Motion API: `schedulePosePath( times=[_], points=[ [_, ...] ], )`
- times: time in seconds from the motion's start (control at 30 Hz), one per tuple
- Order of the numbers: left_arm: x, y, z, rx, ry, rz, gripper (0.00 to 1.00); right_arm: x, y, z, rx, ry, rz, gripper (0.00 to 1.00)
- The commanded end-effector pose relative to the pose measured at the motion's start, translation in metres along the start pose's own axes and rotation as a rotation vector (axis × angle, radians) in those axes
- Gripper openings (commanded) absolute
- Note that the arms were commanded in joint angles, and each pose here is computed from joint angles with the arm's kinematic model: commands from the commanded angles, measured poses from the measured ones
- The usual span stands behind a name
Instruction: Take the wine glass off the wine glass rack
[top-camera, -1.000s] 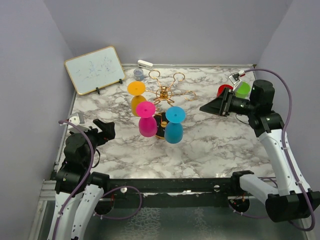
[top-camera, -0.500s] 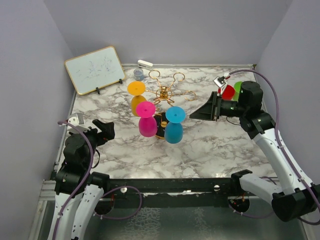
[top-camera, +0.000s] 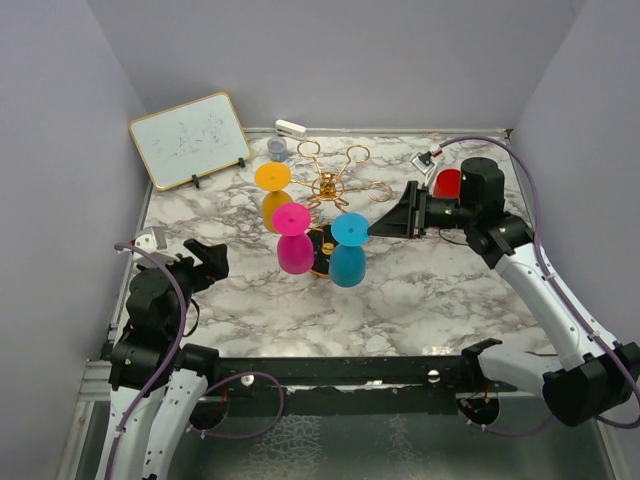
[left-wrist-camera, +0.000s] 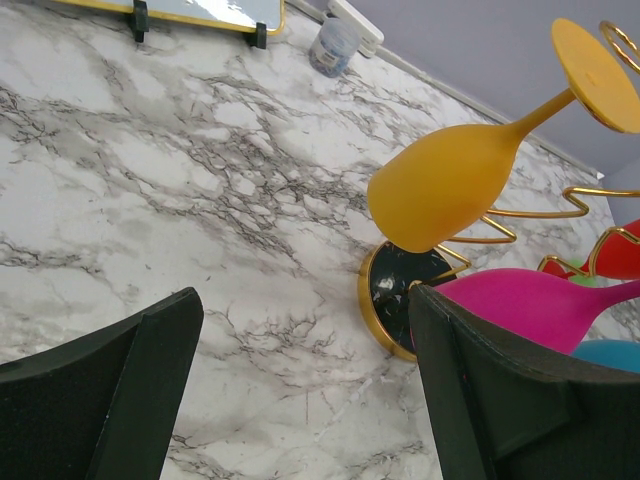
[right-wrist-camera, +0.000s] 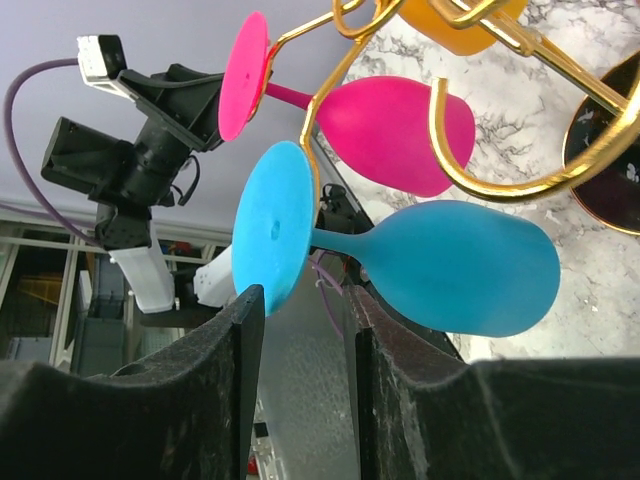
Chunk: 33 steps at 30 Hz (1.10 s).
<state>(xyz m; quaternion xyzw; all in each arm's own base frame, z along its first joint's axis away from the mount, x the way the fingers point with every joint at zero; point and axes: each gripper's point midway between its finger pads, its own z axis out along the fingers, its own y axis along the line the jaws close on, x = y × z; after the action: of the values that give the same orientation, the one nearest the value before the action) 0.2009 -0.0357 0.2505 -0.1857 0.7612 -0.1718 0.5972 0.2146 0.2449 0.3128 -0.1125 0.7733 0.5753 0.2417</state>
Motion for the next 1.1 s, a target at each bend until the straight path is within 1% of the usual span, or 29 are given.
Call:
schedulePosePath(
  times=[0.0, 0.23, 0.4, 0.53, 0.67, 0.83, 0.93, 1.07],
  points=[
    [-0.009, -0.003, -0.003, 0.008, -0.036, -0.012, 0.86, -0.015, 0.018, 0.004, -0.02, -0.043, -0.073, 0.36],
    [-0.009, -0.003, -0.003, 0.009, -0.037, -0.011, 0.86, -0.015, 0.017, 0.015, -0.013, -0.028, -0.074, 0.35],
    [-0.009, -0.003, -0.004, 0.011, -0.04, -0.012, 0.86, -0.014, 0.012, 0.022, -0.004, -0.013, -0.064, 0.32],
    [-0.01, -0.003, -0.004, 0.011, -0.042, -0.012, 0.86, -0.013, 0.014, 0.024, -0.004, -0.011, -0.066, 0.25],
    [-0.01, -0.003, -0.004, 0.012, -0.042, -0.012, 0.86, -0.013, 0.018, 0.024, -0.014, -0.009, -0.07, 0.14],
    [-0.01, -0.004, -0.004, 0.014, -0.044, -0.012, 0.86, -0.015, 0.025, 0.021, -0.018, -0.019, -0.076, 0.04],
    [-0.01, -0.003, -0.004, 0.013, -0.043, -0.012, 0.86, -0.017, 0.03, 0.018, -0.017, -0.028, -0.079, 0.01],
    [-0.009, -0.003, -0.004, 0.013, -0.042, -0.013, 0.86, -0.021, 0.04, 0.014, -0.022, -0.047, -0.089, 0.01]
  ],
)
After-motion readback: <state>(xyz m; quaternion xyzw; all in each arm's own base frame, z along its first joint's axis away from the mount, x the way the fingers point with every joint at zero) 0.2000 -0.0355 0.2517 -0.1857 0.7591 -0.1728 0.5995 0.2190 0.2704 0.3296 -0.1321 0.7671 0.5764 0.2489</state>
